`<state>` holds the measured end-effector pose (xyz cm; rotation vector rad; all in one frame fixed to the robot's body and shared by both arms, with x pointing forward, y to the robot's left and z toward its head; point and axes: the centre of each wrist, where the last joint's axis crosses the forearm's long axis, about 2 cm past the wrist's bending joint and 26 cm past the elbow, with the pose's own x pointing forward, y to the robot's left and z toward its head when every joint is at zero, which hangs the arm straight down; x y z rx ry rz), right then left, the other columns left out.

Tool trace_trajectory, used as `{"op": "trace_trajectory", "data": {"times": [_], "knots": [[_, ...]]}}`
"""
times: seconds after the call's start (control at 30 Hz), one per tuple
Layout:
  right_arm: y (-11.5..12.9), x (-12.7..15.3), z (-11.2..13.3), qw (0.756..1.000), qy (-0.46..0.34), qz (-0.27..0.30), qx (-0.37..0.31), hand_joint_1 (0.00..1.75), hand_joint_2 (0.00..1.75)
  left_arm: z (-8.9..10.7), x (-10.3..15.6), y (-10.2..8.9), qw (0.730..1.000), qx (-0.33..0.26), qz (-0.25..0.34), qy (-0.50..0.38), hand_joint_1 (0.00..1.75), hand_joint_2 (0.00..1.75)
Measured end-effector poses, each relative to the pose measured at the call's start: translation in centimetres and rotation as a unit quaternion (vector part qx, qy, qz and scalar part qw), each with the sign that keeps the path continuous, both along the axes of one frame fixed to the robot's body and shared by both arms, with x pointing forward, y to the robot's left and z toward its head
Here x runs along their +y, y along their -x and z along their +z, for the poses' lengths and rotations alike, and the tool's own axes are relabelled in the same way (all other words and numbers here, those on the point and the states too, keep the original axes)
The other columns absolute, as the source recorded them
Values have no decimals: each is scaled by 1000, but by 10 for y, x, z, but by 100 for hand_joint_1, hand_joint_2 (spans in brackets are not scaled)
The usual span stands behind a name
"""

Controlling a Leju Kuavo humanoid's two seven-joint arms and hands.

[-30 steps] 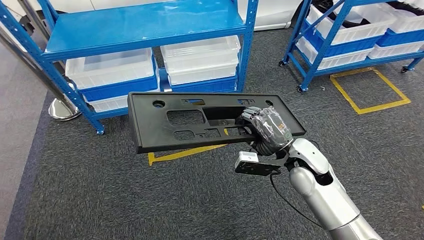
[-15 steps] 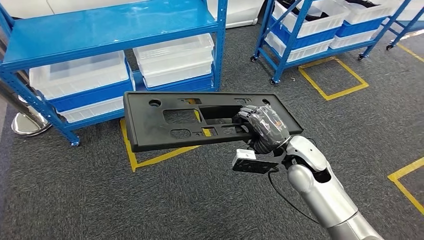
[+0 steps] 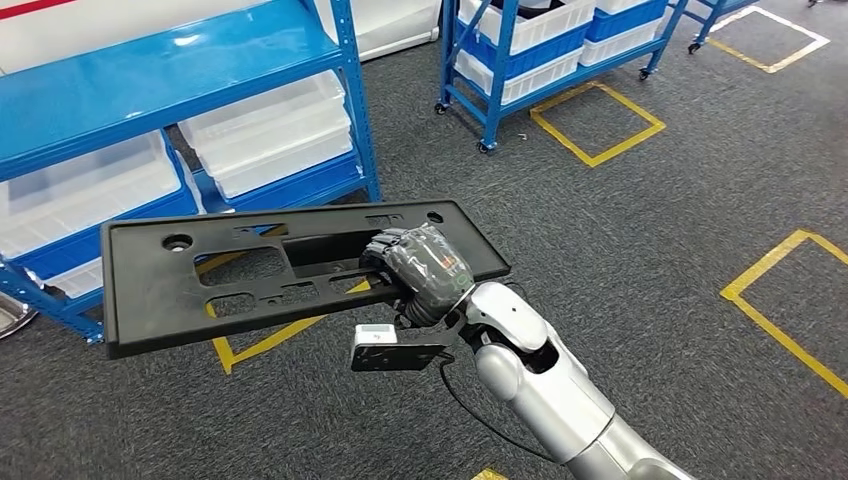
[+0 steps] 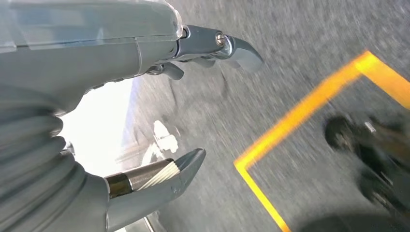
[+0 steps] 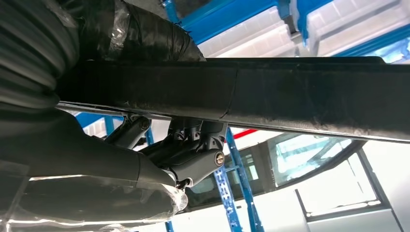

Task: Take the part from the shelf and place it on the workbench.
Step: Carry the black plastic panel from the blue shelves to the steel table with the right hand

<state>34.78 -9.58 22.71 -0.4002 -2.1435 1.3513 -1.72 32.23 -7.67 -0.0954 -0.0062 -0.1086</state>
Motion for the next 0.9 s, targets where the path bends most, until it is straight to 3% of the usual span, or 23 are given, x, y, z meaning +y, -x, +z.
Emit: {"op": "trace_trajectory", "data": {"times": [0.2, 0.9], "knots": [[-4, 8, 14, 1000, 4, 1, -24, 175, 175, -12, 17, 0, 999, -22, 19, -19, 0, 175], [-2, 5, 17, 999, 4, -1, -41, 175, 175, -22, 19, -2, 999, -23, 39, -7, 0, 175]]}}
